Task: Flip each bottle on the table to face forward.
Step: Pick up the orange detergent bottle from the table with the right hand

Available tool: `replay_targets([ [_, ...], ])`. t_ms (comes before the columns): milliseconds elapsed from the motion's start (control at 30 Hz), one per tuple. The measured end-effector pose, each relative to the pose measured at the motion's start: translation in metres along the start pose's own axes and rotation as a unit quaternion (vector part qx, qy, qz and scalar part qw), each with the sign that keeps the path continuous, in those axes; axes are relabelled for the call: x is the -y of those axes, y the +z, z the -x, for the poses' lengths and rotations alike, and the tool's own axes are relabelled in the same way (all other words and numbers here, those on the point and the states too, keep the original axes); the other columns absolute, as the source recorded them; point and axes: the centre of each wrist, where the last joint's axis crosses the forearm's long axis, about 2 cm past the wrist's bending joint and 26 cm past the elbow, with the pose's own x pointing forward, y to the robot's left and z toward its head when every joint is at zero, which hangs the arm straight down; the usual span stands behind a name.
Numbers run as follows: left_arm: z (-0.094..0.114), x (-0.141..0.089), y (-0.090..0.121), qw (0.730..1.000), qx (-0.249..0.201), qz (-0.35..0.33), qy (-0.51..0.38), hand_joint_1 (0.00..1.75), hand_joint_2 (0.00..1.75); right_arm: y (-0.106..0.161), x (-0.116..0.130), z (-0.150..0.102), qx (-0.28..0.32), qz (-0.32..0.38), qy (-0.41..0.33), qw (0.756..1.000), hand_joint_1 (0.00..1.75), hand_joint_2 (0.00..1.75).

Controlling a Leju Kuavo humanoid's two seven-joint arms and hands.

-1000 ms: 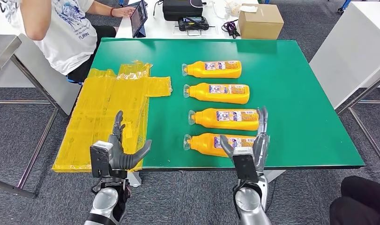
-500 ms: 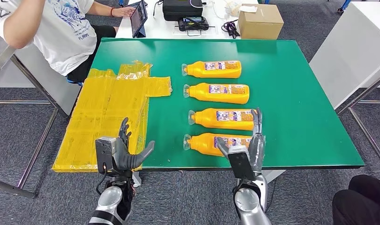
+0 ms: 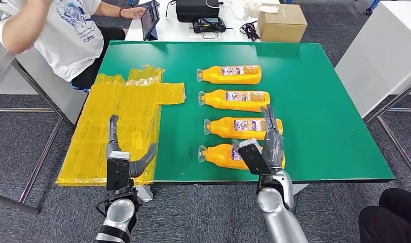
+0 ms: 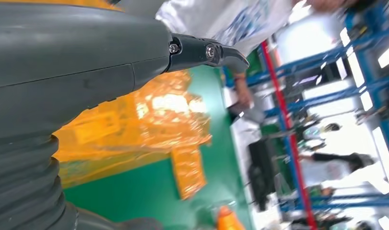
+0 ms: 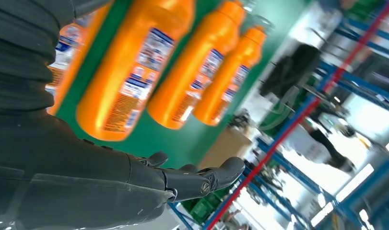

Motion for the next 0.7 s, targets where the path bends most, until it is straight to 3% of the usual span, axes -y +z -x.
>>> replay_targets([
  [133,-0.008,0.000,-0.007,0.999,0.022,-0.025,0.012,0.00,1.75,-0.005,-0.002,-0.006,0.015,0.005,-0.001,1.000,0.00,1.75],
  [467,-0.009,-0.001,-0.007,0.999,0.021,-0.023,0.016,0.00,1.75,-0.030,-0.010,0.012,-0.044,-0.189,0.035,0.980,0.00,1.75],
  [700,-0.008,-0.001,-0.006,0.999,0.019,-0.020,0.015,0.00,1.75,-0.035,-0.010,0.022,-0.054,-0.226,0.054,0.971,0.00,1.75],
])
